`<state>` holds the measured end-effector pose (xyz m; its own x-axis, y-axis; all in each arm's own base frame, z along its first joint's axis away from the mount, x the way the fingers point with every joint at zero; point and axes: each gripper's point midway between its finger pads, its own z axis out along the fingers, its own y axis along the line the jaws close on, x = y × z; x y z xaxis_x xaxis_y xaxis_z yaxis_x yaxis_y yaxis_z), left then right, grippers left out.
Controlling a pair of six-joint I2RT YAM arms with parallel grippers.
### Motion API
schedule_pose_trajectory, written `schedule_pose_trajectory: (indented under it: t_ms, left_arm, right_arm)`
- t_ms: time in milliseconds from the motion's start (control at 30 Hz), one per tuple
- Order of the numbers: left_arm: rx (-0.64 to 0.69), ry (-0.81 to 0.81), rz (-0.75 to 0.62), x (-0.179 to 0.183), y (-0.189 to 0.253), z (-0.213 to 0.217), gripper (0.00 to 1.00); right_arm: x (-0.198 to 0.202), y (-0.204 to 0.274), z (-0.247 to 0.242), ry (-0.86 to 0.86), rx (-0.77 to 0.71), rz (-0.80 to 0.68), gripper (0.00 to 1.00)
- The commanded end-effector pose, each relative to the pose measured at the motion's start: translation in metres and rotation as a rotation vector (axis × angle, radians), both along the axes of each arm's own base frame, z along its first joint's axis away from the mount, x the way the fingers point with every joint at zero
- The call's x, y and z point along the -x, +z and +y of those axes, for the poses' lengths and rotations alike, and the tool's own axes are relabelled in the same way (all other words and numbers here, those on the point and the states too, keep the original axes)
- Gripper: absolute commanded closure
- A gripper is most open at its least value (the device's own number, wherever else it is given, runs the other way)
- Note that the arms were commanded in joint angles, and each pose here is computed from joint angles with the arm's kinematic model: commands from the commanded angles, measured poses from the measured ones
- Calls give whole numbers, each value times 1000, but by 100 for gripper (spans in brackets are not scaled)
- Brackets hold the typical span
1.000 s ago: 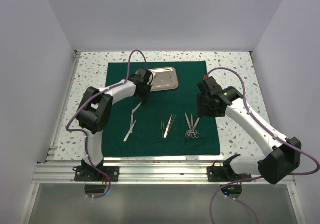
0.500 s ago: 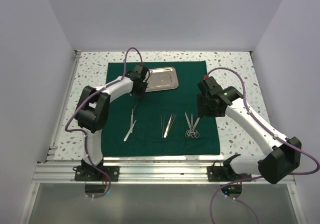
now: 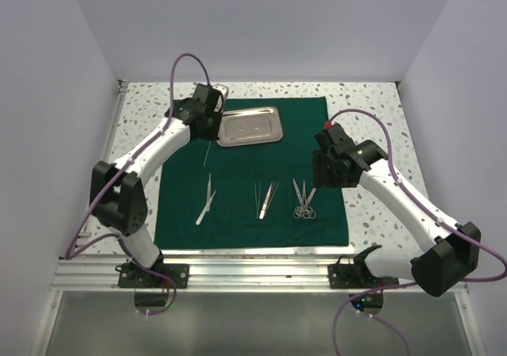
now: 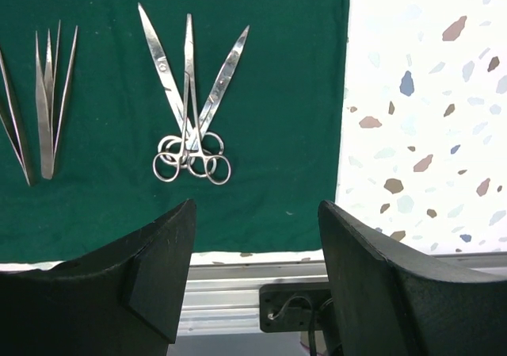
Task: Open and lay out the surgical kit
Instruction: Place the medical item in the surgical kit, then reset both arms
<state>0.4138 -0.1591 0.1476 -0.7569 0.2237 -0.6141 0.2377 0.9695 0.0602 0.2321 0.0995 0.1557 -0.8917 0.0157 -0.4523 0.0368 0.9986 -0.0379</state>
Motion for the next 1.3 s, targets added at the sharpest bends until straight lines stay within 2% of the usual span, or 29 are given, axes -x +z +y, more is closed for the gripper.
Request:
schedule_pose_trajectory:
  t_ms: [0,200,300,567,633,667,700,733,767,833,967,1000,1067,1100,1167,1267]
  left_arm:
    - [67,86,48,50,2,15,100]
    - [218,201,93,124,-42,25,100]
    - [249,223,88,140,-59,28,100]
    - [230,227,77,133,-83,29,98]
    - [195,244,93,131,-90,33,82]
    - [192,250,85,127,-86,33,57]
    - [173,260,89,128,-85,37,37]
    - [171,263,83,127,-81,37,8]
    - [177,264,65,122,-73,36,1]
    - [178,263,50,122,-60,37,0]
    - [230,213,-23,115,-10,30,1]
    - [259,186,-72,116,11,28,1]
    - [299,174,-167,114,43,30,1]
    - [316,201,-268,114,70,39,0]
    - [331,239,-398,120,104,56,0]
    - [351,330,-598,128,139,85,0]
  right_arm:
    - [2,3,1,-12,-32,-23,33]
    - [6,1,-1,-9,-31,-14,33]
    - [7,-1,1,-1,-38,-4,33]
    - [10,-5,7,10,-65,23,34]
    - [10,-5,8,9,-69,21,34]
    - [11,-4,8,8,-69,19,34]
    - [11,-2,8,7,-76,10,34]
    - [10,0,8,8,-81,1,34]
    - [10,3,9,11,-94,-13,33]
    - [8,16,16,29,-148,-65,28]
    - [-5,78,29,101,-261,-252,15]
    - [-10,92,24,92,-248,-313,9]
    - [-16,125,13,62,-240,-434,6]
    - [-21,138,9,41,-241,-495,2]
    - [-27,169,-3,25,-220,-623,1]
    - [-24,197,-11,58,-205,-728,2]
